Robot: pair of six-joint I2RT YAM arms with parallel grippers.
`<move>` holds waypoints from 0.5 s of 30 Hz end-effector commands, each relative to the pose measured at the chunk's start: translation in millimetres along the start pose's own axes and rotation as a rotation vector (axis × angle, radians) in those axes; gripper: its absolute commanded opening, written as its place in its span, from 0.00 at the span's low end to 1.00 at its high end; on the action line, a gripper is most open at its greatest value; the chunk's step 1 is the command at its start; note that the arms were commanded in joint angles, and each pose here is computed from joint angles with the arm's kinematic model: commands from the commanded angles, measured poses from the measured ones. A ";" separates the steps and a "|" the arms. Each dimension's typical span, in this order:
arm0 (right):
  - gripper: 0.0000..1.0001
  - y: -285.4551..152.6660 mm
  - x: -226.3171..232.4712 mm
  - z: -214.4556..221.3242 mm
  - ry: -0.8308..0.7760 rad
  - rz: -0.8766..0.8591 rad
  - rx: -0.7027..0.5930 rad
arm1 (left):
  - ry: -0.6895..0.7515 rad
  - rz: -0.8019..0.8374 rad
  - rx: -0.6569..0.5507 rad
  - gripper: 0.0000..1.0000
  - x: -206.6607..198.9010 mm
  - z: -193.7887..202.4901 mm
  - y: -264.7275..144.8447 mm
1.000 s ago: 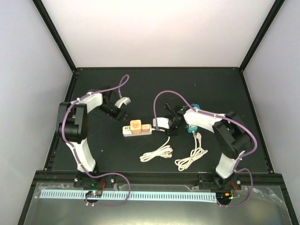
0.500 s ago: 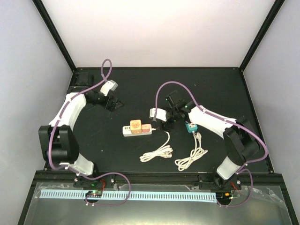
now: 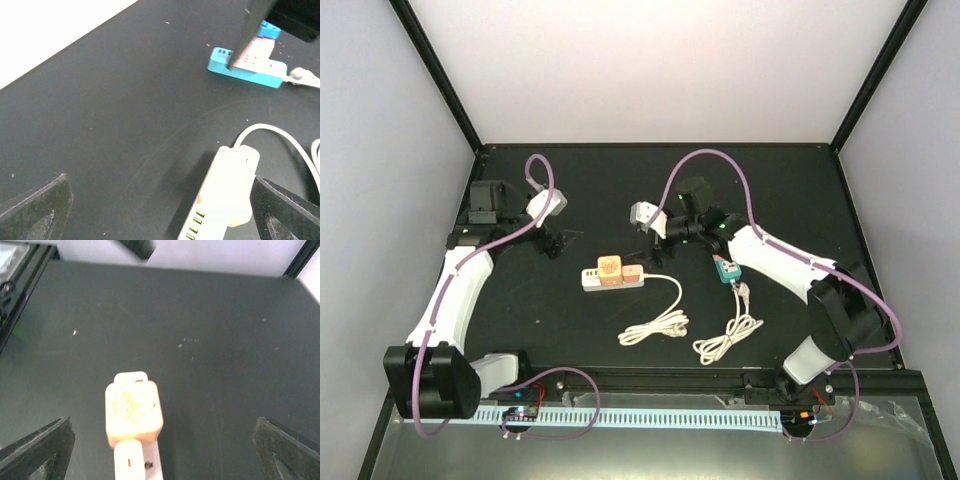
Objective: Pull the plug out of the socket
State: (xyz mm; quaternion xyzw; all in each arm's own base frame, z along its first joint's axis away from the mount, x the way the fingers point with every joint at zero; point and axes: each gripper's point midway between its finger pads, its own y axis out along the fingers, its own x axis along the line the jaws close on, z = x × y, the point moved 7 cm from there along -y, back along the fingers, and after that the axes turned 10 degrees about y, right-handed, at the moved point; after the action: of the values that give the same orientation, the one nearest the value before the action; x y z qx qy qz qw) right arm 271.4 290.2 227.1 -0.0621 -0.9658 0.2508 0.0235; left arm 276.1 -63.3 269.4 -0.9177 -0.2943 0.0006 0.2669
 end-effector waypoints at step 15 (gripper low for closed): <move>0.97 20.7 11.0 32.9 -0.124 -0.167 0.016 | 0.301 0.368 0.129 0.99 -70.1 42.7 53.5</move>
State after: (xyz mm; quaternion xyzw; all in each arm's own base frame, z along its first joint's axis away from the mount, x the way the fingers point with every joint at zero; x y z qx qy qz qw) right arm 265.0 299.1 207.8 0.0143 -0.9732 0.2294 0.0051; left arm 238.1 -111.7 207.2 -0.9331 -0.1028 -0.0464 0.3414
